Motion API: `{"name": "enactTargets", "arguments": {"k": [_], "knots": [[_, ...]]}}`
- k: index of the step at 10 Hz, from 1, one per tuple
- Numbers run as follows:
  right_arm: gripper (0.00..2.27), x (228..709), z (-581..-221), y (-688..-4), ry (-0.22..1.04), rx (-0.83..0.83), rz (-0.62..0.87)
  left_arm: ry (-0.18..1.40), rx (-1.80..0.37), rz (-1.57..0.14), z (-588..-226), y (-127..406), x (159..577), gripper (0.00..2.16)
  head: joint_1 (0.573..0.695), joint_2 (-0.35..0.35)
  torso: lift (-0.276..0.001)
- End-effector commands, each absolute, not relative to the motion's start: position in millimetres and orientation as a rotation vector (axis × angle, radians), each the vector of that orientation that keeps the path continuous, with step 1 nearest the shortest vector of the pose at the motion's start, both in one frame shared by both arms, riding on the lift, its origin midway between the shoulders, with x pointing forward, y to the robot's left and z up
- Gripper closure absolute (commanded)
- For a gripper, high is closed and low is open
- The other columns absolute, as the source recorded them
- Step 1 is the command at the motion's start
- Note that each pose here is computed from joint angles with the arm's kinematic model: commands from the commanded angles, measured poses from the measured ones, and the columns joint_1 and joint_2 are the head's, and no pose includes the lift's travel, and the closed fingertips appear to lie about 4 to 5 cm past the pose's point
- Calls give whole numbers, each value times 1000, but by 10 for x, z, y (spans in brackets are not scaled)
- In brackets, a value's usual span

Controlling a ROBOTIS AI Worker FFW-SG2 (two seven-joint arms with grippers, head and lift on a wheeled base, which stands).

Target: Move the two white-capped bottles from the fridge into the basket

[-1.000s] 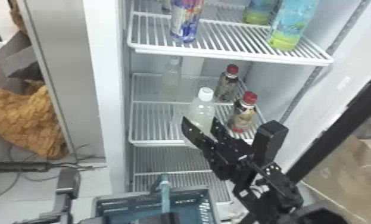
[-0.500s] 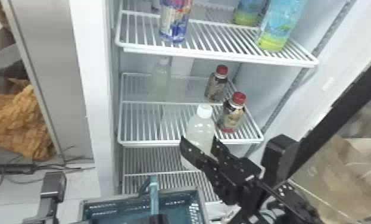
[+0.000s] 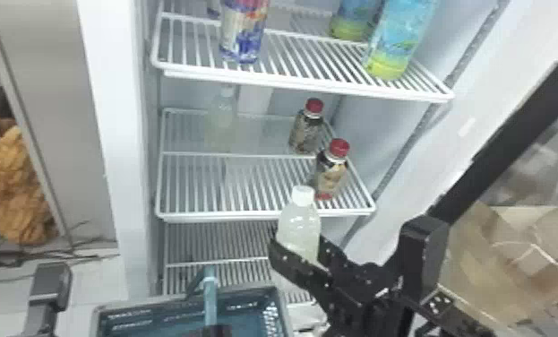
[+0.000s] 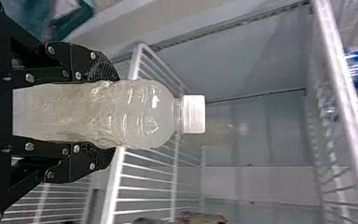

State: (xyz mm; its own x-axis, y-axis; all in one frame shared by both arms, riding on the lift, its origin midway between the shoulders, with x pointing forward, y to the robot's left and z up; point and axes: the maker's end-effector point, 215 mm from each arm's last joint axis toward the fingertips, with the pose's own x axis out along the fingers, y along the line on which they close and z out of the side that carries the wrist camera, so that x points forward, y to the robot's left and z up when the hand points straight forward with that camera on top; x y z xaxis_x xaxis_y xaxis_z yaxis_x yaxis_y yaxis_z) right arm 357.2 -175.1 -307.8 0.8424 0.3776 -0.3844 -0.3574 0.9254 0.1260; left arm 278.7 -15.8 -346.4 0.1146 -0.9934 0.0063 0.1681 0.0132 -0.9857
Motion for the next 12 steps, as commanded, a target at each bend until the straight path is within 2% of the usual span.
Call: {"name": "enactTargets", "arguments": {"k": [1,4,7,12], "knots": [[806,3385,-3197,-1830,514,42,375,1002,-1134,-1198,-3461,-159,2790,1154,695,-339,-260],[806,3099,-3305,-1859,638,46,366,1003,-1132,-1197,-3466,-158,2790,1154,695,-350,-260],[806,2849,-3535,-1608,753,100,431,1005,-1132,-1198,-3468,-159,2783,1154,695,-350,-260],[806,2775,-3860,-1350,847,163,511,1006,-1130,-1200,-3462,-159,2785,1154,695,-337,-260]]}}
